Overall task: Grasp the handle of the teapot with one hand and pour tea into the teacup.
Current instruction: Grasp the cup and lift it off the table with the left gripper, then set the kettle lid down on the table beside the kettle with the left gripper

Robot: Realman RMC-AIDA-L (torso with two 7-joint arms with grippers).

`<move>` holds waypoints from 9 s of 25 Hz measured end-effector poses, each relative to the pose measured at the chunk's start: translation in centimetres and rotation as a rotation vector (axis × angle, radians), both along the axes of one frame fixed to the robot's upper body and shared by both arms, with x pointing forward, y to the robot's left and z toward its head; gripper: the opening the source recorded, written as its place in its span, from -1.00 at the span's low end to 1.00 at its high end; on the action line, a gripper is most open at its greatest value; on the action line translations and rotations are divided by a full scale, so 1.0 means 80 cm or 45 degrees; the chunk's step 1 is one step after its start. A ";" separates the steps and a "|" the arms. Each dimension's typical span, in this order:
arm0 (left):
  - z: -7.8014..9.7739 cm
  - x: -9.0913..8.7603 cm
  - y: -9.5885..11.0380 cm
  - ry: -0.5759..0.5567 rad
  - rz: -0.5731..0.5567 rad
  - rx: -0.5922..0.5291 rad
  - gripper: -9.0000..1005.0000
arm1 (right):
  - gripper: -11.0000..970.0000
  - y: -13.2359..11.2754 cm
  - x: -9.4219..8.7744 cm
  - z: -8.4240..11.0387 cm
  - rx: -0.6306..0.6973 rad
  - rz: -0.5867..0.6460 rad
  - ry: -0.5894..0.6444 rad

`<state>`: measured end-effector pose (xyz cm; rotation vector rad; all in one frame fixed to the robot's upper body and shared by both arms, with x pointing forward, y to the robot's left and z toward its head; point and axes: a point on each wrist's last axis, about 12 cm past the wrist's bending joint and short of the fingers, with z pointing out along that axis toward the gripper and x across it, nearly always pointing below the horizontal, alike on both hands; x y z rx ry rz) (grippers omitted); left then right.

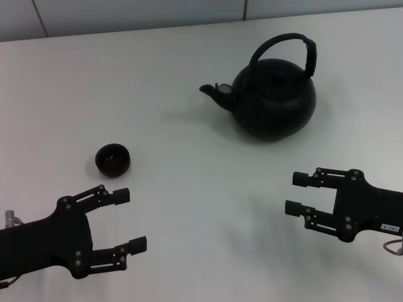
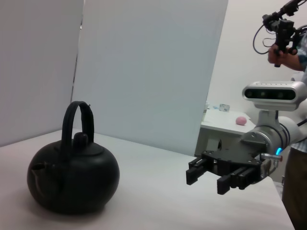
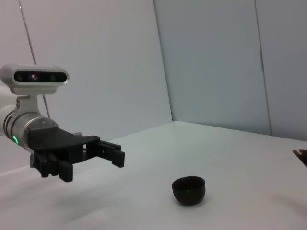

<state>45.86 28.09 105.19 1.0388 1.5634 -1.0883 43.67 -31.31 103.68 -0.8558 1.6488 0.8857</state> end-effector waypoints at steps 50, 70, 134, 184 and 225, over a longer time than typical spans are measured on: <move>-0.069 0.016 -0.006 -0.113 0.670 0.106 0.65 | 0.13 0.005 0.022 0.010 0.105 -0.097 -0.099; -0.071 0.043 -0.013 -0.093 0.698 0.200 0.61 | 0.13 0.009 0.025 0.011 0.134 -0.099 -0.098; -0.075 0.055 -0.027 -0.052 0.666 0.239 0.36 | 0.13 0.009 0.033 0.016 0.121 -0.089 -0.125; -0.065 0.042 -0.069 -0.090 0.290 0.183 0.40 | 0.13 0.013 0.031 0.016 0.135 -0.072 -0.123; -0.074 0.042 -0.068 -0.003 0.309 0.234 0.51 | 0.13 0.014 0.043 0.021 0.114 -0.056 -0.143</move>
